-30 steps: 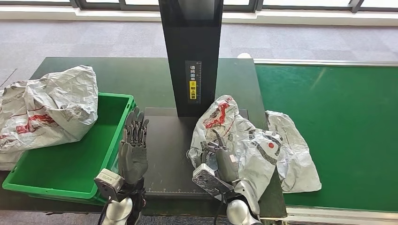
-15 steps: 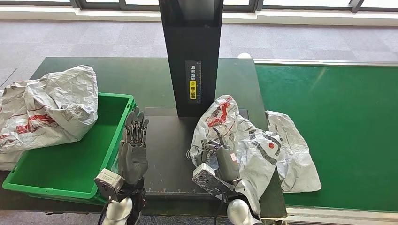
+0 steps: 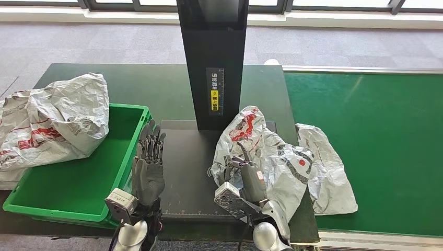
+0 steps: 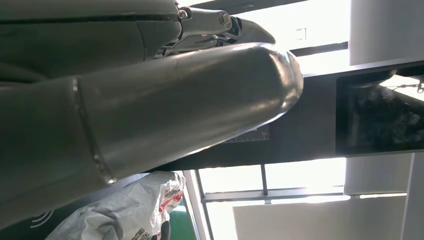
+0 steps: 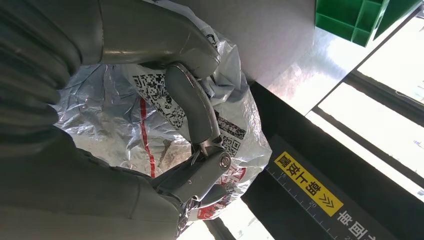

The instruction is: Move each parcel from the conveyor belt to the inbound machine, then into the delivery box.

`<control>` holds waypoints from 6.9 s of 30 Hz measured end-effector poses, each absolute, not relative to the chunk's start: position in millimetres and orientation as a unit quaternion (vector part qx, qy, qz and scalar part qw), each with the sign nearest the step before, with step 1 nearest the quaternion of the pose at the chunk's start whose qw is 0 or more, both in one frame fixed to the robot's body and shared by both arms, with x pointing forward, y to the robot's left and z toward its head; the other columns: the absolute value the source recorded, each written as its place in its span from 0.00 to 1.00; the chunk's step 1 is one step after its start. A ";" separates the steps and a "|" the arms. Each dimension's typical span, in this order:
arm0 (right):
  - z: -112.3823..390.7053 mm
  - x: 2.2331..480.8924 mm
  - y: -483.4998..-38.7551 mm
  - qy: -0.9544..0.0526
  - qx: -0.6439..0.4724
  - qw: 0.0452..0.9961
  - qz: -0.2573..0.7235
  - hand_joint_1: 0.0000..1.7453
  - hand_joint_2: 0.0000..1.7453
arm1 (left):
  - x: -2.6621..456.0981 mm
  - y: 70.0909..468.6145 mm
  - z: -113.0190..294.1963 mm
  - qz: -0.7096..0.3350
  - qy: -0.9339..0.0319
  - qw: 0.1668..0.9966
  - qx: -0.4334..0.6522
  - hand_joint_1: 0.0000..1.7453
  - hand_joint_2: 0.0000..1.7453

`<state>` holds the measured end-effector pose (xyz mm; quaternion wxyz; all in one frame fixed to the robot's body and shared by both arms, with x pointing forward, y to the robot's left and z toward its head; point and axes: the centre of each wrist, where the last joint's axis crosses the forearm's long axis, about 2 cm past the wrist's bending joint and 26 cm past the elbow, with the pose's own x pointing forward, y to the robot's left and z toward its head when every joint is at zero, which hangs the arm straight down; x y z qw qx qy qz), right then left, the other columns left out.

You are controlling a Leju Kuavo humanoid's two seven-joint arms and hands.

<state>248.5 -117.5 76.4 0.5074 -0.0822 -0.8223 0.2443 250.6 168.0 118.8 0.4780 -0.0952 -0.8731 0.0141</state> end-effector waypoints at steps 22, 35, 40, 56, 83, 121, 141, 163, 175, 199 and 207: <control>132.7 255.9 -149.3 -0.900 -0.173 0.389 0.094 0.00 0.00 | 250.7 170.6 124.0 0.067 -0.882 0.453 -0.114 0.00 0.00; 135.1 258.4 -148.2 -0.908 -0.135 0.384 0.100 0.00 0.00 | 250.4 170.2 123.1 0.057 -0.882 0.454 -0.110 0.00 0.00; 141.7 239.6 -155.4 -0.914 -0.099 0.389 0.051 0.00 0.00 | 250.2 165.2 129.7 -0.010 -0.887 0.458 -0.066 0.00 0.00; 168.3 197.6 -185.8 -0.924 -0.179 0.333 -0.051 0.00 0.00 | 256.7 98.3 132.6 -0.304 -0.851 0.412 -0.113 0.00 1.00; 211.3 216.3 -211.5 -0.963 -0.113 0.241 -0.030 0.00 1.00 | 277.6 -14.7 122.3 -0.556 -0.731 0.393 -0.042 0.00 1.00; 229.9 240.7 -169.6 -0.972 -0.097 0.212 0.006 0.00 1.00 | 255.9 -6.1 90.9 -0.602 -0.697 0.331 0.205 0.00 1.00; 232.2 248.0 -165.1 -0.975 -0.057 0.210 0.045 0.00 1.00 | 286.1 -11.1 114.9 -0.813 -0.454 0.345 0.121 1.00 1.00; 227.2 249.5 -167.9 -0.973 -0.072 0.214 0.041 0.00 1.00 | 304.7 -7.8 130.3 -0.717 -0.580 0.352 0.162 1.00 1.00; 226.4 246.0 -161.0 -0.972 -0.066 0.218 0.063 0.00 1.00 | 317.2 2.8 141.0 -0.514 -0.748 0.360 0.216 1.00 1.00; 203.9 231.9 -170.9 -0.963 -0.078 0.256 0.035 0.00 1.00 | 328.2 157.1 99.3 -0.120 -0.817 0.480 0.297 1.00 1.00; 193.9 225.7 -178.3 -0.959 -0.095 0.266 0.034 0.00 1.00 | 315.4 195.4 85.9 -0.067 -0.795 0.501 0.335 1.00 1.00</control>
